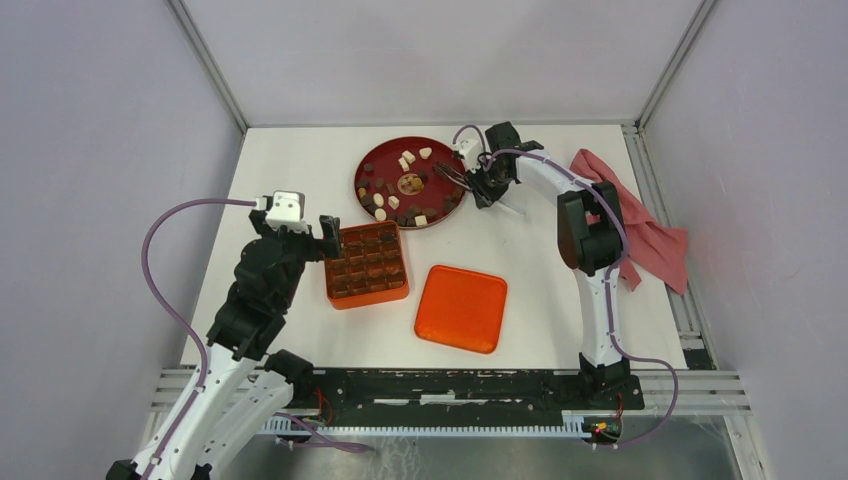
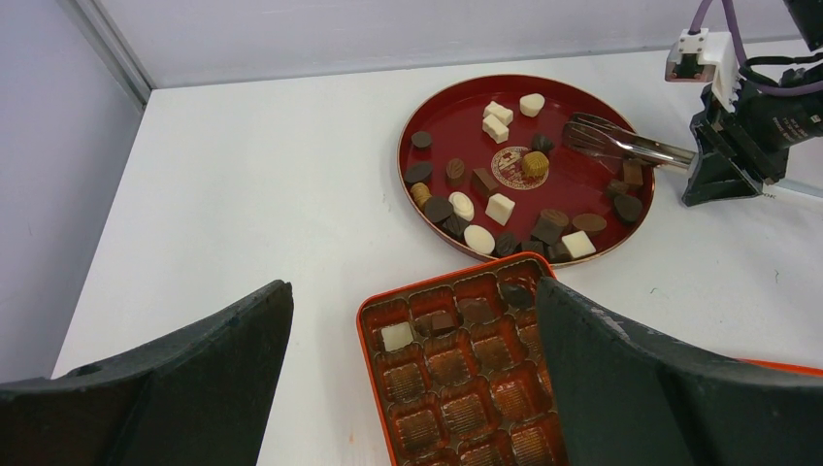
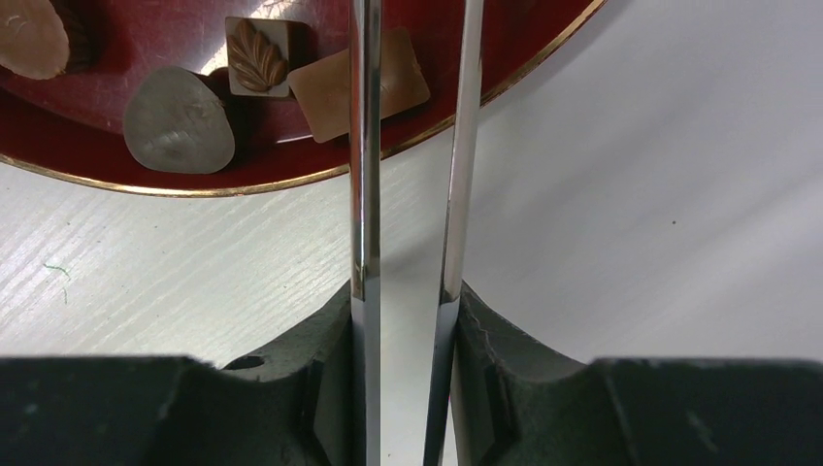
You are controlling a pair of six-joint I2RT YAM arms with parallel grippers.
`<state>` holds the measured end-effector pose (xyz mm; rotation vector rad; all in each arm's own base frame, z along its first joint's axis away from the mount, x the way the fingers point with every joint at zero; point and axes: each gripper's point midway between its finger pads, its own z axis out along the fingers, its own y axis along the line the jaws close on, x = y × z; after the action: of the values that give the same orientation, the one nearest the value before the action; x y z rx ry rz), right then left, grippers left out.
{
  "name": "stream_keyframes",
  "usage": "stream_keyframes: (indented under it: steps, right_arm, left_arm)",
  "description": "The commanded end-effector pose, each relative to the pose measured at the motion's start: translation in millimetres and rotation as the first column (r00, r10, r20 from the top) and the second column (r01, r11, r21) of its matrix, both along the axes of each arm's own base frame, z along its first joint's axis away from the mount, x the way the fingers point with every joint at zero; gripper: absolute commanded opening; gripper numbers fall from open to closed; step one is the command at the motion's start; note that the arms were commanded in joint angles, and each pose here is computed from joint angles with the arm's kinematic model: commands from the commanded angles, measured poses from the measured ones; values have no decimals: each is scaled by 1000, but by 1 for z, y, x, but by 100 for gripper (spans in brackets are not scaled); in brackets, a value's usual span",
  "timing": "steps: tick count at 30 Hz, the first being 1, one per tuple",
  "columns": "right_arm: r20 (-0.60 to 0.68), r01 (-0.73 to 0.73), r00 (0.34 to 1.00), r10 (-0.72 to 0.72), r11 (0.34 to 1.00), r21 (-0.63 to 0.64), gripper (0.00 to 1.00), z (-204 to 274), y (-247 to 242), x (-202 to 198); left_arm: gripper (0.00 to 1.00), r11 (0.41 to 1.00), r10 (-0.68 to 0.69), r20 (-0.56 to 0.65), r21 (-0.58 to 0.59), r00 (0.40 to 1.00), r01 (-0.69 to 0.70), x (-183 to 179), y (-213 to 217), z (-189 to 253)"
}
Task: Pack the chocolate
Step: Pick up the fake chocolate from the plate.
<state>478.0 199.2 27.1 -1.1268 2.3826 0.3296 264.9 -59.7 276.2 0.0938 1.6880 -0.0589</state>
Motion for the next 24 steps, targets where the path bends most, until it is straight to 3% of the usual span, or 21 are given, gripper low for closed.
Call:
stream_keyframes:
  steps: [1,24]
  right_arm:
    - [112,-1,994,-6,998,64,0,45,7,15]
    - [170,-229,967,187,934,274,0,92,31,-33]
  left_arm:
    - [99,999,2,34,-42,999,-1,2,-1,14]
    - [99,999,7,27,-37,1000,-6,3,-1,11]
